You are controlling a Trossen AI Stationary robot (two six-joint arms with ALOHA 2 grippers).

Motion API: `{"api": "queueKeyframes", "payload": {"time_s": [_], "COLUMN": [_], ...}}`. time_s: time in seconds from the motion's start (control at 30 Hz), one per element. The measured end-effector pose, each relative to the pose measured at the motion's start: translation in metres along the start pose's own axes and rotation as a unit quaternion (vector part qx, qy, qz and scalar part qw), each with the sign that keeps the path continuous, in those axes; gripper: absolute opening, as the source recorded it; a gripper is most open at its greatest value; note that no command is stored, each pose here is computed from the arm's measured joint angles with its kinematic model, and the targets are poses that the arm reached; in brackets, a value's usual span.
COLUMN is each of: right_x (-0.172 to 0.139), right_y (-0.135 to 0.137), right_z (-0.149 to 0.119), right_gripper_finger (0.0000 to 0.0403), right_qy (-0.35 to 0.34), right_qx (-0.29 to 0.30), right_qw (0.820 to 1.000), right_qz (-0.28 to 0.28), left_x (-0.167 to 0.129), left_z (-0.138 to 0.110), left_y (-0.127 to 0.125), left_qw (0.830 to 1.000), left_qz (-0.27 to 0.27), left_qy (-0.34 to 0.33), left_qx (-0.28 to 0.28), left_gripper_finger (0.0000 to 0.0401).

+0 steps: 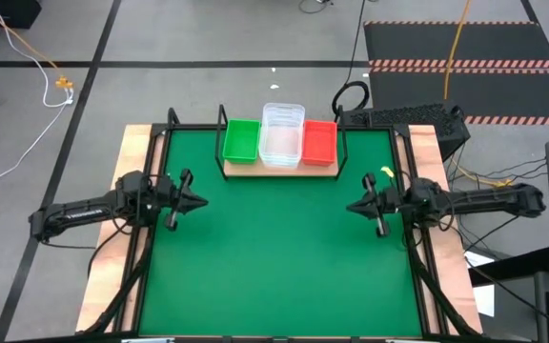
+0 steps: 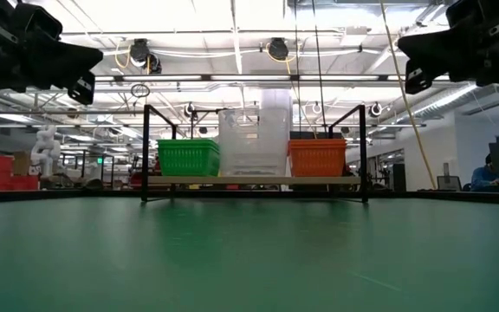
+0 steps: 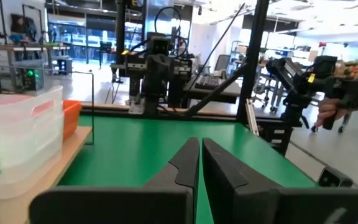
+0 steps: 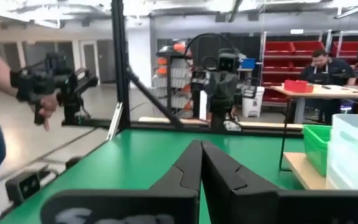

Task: Stack baskets on shelf by color
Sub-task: Return to Home Position

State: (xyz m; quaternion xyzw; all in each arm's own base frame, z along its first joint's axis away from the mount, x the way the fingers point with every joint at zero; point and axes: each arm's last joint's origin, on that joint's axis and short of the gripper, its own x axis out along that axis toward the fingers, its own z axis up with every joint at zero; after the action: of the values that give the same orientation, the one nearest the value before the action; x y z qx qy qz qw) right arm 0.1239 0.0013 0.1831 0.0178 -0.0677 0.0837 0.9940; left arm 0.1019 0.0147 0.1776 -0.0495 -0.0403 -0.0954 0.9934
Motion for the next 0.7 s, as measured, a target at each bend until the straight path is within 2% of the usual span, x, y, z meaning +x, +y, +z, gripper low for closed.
{"api": "queueKeyframes", "payload": {"time_s": [0.1, 0.2, 0.3, 0.4, 0.43, 0.5, 0.57, 0.7], "right_x": [-0.001, -0.002, -0.003, -0.007, -0.008, -0.008, -0.011, -0.017], "right_y": [0.001, 0.001, 0.002, 0.006, 0.006, 0.005, 0.003, 0.004], "right_z": [-0.002, 0.001, 0.012, 0.022, 0.021, 0.009, -0.001, 0.000], "right_gripper_finger": [0.0000, 0.0000, 0.0000, 0.0000, 0.0000, 0.0000, 0.0000, 0.0000], "right_qy": [0.014, 0.000, -0.060, -0.110, -0.101, -0.038, 0.013, 0.011], "right_qx": [-0.017, -0.027, -0.041, -0.058, -0.057, -0.036, -0.016, -0.034], "right_qw": [1.000, 1.000, 0.997, 0.991, 0.992, 0.998, 1.000, 0.999], "right_qz": [0.007, 0.007, 0.011, 0.046, 0.050, 0.044, 0.014, 0.007], "left_x": [0.000, 0.000, 0.000, 0.000, -0.001, -0.001, -0.001, 0.000], "left_z": [0.000, 0.000, 0.001, 0.010, 0.013, 0.016, 0.015, 0.006], "left_y": [0.000, 0.000, 0.000, -0.001, -0.002, -0.002, -0.002, -0.001], "left_qw": [1.000, 1.000, 1.000, 0.999, 0.998, 0.997, 0.997, 1.000], "left_qz": [0.004, 0.004, 0.004, -0.003, -0.005, -0.007, -0.006, 0.000], "left_qy": [0.001, 0.001, -0.004, -0.048, -0.062, -0.077, -0.074, -0.029], "left_qx": [0.013, 0.015, 0.011, 0.010, 0.013, 0.023, 0.027, 0.001], "left_gripper_finger": [0.0021, 0.0021, 0.0021, 0.0021, 0.0021, 0.0021, 0.0021, 0.0021]}}
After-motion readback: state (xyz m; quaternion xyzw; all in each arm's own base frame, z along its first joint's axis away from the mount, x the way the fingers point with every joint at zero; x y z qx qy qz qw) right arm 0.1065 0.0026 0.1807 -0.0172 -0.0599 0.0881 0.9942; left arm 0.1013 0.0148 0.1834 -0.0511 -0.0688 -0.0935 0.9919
